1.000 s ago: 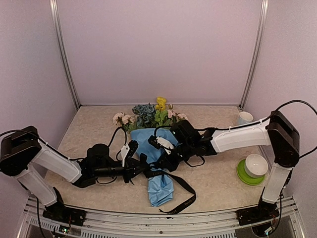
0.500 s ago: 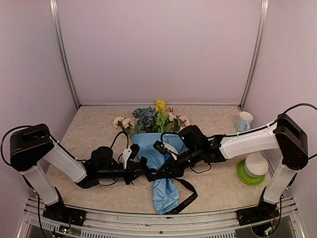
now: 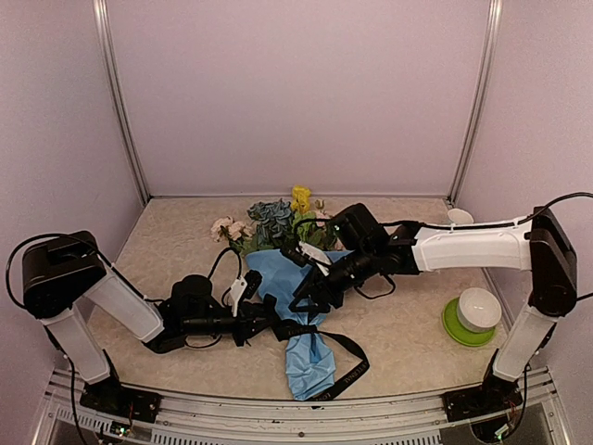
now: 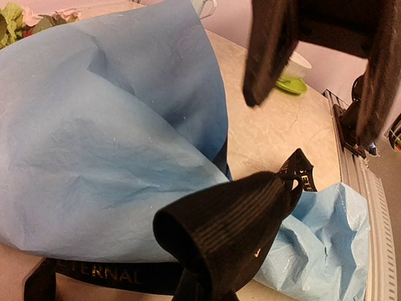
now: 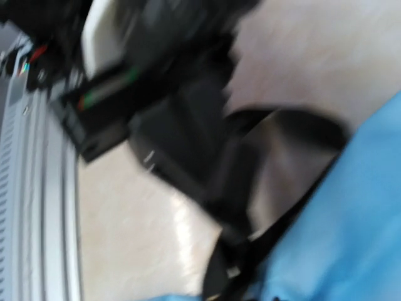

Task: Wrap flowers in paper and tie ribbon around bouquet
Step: Cross the half-tied ribbon at the center of the board.

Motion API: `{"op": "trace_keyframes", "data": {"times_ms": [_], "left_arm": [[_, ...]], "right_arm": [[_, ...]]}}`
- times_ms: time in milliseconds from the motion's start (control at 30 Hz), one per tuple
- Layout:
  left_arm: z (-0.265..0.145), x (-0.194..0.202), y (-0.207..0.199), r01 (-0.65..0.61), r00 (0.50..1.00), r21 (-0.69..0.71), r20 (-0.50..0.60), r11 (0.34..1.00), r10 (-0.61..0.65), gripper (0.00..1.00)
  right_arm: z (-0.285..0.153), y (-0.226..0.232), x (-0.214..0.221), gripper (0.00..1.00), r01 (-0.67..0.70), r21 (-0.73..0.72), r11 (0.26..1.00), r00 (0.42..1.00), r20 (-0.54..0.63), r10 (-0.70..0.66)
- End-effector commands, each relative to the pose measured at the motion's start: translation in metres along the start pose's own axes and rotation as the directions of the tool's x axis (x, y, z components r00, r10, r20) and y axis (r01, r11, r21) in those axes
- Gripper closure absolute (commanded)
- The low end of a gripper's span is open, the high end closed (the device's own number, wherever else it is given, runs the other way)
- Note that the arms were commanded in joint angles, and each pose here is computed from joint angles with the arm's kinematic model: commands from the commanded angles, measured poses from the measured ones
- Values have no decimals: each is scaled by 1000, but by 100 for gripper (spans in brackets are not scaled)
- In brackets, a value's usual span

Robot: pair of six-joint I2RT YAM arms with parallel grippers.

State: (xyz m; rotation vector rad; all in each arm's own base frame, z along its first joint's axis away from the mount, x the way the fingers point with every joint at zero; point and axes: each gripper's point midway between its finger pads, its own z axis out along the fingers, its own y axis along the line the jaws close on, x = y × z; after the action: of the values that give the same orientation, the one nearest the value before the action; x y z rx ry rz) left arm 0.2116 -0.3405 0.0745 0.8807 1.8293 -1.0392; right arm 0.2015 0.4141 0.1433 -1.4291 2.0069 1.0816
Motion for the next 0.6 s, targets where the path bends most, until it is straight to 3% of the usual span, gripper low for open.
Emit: {"op": "trace_keyframes", "data": {"times_ms": [0,67,167,333,567], "left_arm": [[0,-11,-4,-9,999,25,35,1000,8,100],[-1,-11,-5,-11,999,25,36,1000,11,100],[-2,-12,-5,-15,999,20,40,1000,14,100],[-3,-11,-6,-15,999,22,33,1000,14,100],[0,-8,-7,-7,1000,25,26,1000,6,100]], "right_arm": [[-18,-29,-18,55,-30,114,993,999,29,26],[-12,-49,-9,65,-65,190,980,998,-7,67],[9,-55,15,75,-86,186,979,990,-97,105],[29,-45,38,80,-51,161,986,980,-184,80],[40,-13,40,82,-15,23,1000,986,-168,18]]}}
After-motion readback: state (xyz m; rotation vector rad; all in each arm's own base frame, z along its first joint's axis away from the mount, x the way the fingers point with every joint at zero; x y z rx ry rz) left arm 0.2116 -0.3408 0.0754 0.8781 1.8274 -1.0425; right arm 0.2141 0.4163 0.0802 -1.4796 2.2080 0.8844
